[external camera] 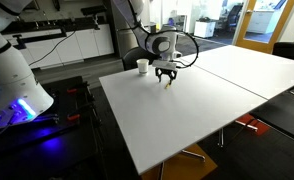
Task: Move the yellow pen to the right side of the table
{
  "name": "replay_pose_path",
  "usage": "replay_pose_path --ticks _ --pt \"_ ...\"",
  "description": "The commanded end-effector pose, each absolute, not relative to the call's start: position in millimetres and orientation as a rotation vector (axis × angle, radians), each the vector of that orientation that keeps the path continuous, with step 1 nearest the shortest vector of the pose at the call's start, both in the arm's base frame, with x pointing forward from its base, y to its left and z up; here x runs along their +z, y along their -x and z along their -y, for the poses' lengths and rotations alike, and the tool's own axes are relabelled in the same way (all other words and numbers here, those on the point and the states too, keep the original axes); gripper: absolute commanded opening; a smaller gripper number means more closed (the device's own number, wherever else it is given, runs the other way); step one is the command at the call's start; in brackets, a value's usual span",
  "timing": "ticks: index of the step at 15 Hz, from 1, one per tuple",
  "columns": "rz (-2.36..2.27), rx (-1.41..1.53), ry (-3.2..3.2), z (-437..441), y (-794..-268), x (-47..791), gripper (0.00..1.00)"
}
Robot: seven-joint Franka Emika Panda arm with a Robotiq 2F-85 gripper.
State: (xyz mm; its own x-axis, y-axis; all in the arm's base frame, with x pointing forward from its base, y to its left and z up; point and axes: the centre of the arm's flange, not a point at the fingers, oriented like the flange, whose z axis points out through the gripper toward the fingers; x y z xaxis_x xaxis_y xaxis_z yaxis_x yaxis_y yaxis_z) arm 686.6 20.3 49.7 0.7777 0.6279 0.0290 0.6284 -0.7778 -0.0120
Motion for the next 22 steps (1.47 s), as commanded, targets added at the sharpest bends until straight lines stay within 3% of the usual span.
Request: replay_pose_path --ticks 1,7,14,22 --pt "1.058 -0.041 2.933 -20.8 -694.2 54.4 0.43" --pt "1.048 -0.056 2.94 -17.8 -698.0 61.9 0.01" --pt "0.925 -0.093 2.981 -14.1 -687.4 105.5 0.03" --pt "0.463 -0.257 3.069 74.4 -692.9 199.2 0.03"
